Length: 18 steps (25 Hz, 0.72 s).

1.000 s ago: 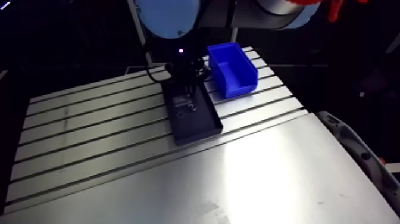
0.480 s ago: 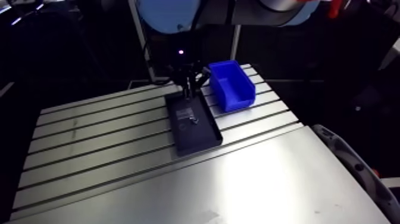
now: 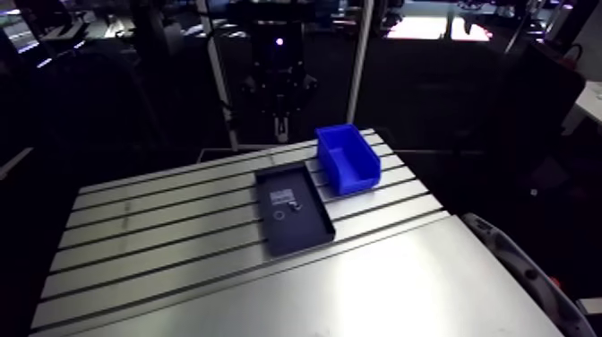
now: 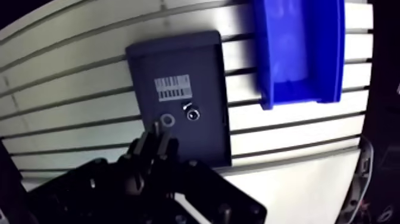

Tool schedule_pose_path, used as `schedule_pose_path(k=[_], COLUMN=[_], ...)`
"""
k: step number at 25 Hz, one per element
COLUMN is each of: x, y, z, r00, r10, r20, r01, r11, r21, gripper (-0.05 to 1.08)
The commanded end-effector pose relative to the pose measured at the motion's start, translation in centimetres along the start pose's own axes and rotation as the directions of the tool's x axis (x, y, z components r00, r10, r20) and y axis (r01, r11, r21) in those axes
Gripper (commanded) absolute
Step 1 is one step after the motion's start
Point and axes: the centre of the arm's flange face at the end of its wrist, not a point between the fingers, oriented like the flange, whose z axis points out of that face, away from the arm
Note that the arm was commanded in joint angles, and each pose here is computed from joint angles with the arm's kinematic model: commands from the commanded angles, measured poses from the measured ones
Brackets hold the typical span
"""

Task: Pick up the M10 bolt from the tray and put it into the blue bin.

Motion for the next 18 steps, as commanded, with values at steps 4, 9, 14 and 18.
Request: schedule_pose_path(k=[4,9,14,18], x=[2.1,5.1,6.6,6.0], y=[1.2,2.2,6.0,10.9], z=[-5.3,-4.5,-4.8,-3.7], r00=[0.721,0.473,0.201,0.083], r10=[-0.692,-0.881,-0.979,-0.995], r20=[0.021,0.033,0.039,0.048], r01=[0.693,0.881,0.98,0.996], r11=[0.721,0.473,0.201,0.084], r21=[-0.021,-0.009,-0.009,0.018], gripper=[1.05,1.05,1.05,1.05])
